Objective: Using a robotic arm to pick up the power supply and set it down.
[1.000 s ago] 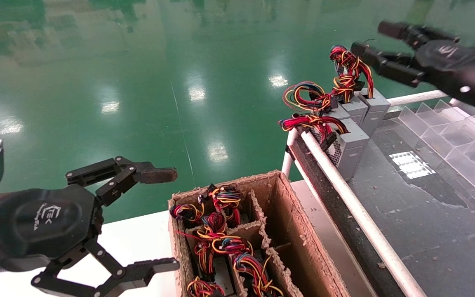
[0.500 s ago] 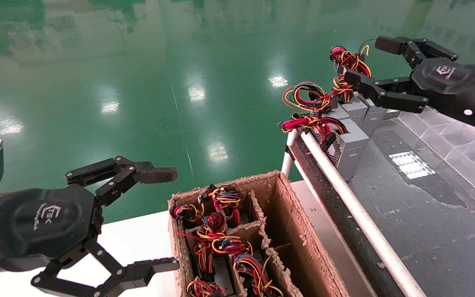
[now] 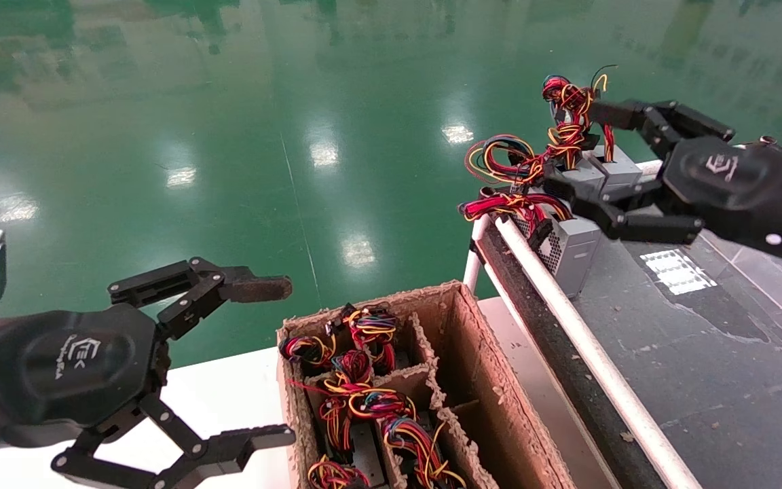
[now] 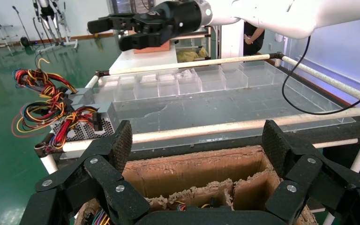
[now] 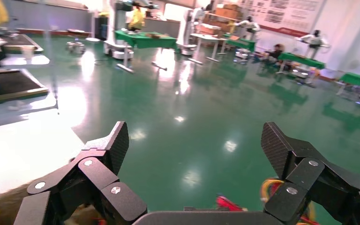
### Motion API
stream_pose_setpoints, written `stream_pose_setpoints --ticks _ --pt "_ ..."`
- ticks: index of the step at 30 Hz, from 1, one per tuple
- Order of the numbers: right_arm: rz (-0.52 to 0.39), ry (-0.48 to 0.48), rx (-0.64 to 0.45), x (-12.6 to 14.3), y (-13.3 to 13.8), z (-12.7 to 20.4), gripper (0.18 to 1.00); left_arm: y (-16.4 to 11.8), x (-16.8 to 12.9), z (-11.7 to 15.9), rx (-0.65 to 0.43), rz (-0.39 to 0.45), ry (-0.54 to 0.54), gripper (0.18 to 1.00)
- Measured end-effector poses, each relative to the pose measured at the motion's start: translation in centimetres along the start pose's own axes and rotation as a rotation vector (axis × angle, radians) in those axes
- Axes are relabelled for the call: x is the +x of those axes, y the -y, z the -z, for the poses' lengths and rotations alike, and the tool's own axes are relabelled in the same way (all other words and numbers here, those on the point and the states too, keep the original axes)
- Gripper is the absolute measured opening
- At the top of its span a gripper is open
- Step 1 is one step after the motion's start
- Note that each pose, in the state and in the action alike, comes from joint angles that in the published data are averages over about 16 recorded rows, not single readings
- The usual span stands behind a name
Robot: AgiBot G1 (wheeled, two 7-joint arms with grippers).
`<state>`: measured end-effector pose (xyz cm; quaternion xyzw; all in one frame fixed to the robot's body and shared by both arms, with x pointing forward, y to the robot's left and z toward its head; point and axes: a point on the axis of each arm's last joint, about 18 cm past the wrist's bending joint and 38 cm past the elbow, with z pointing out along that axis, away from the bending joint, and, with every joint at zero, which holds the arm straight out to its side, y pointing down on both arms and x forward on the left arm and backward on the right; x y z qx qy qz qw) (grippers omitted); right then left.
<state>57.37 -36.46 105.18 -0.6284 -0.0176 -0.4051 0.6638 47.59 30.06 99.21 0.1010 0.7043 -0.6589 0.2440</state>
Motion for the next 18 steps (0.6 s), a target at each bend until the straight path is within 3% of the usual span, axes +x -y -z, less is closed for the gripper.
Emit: stream_pose_setpoints --ticks 18 --pt "-0.045 0.186 -0.008 -6.3 0.7 0.3 1.001 0.0 0.0 0.0 0.0 0.0 0.0 1.001"
